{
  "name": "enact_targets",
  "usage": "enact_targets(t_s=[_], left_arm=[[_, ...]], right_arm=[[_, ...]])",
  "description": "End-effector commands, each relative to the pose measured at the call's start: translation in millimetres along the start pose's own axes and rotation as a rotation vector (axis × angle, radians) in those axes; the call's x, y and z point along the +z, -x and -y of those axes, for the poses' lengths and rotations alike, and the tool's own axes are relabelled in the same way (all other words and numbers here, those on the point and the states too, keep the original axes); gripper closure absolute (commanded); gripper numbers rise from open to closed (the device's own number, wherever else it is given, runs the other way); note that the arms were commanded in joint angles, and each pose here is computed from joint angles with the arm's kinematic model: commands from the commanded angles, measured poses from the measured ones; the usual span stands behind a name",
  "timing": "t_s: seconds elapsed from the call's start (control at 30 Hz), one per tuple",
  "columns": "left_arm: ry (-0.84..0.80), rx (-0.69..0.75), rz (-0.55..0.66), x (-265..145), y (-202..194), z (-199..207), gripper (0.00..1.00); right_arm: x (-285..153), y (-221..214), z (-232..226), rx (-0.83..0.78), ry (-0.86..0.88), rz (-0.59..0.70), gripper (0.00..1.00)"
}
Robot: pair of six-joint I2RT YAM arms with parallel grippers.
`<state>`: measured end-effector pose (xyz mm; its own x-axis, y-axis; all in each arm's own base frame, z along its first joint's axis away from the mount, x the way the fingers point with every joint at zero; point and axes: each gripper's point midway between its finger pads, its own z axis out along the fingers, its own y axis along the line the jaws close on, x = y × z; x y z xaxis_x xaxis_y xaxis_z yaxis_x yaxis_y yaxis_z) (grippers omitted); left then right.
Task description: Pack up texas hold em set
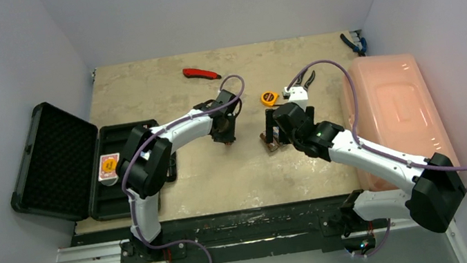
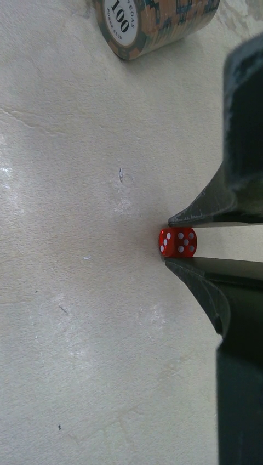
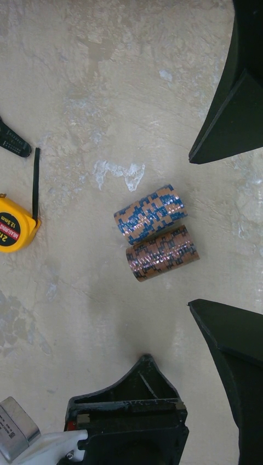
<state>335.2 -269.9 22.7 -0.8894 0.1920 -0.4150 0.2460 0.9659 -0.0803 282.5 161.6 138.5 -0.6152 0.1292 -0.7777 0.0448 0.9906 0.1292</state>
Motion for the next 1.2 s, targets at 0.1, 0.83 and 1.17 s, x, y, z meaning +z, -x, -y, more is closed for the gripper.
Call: enact_targets(t_s=[0.1, 0.83, 1.17], left_arm=[[-0.004, 0.0, 0.04, -6.9, 12.8, 5.9, 1.0], [0.021, -0.068, 0.191, -106.2, 46.8, -42.7, 1.0], [0.169, -0.151, 0.246, -154.7, 48.0, -126.9, 1.0]], right_arm=[[-3.0, 1.0, 4.1, 0.019, -0.007, 0.005, 0.01], [-3.9, -3.9, 2.0, 0.057, -0.011, -0.029, 0.01], [-1.5, -10.5, 3.7, 0.033, -0.003, -0.034, 0.01]])
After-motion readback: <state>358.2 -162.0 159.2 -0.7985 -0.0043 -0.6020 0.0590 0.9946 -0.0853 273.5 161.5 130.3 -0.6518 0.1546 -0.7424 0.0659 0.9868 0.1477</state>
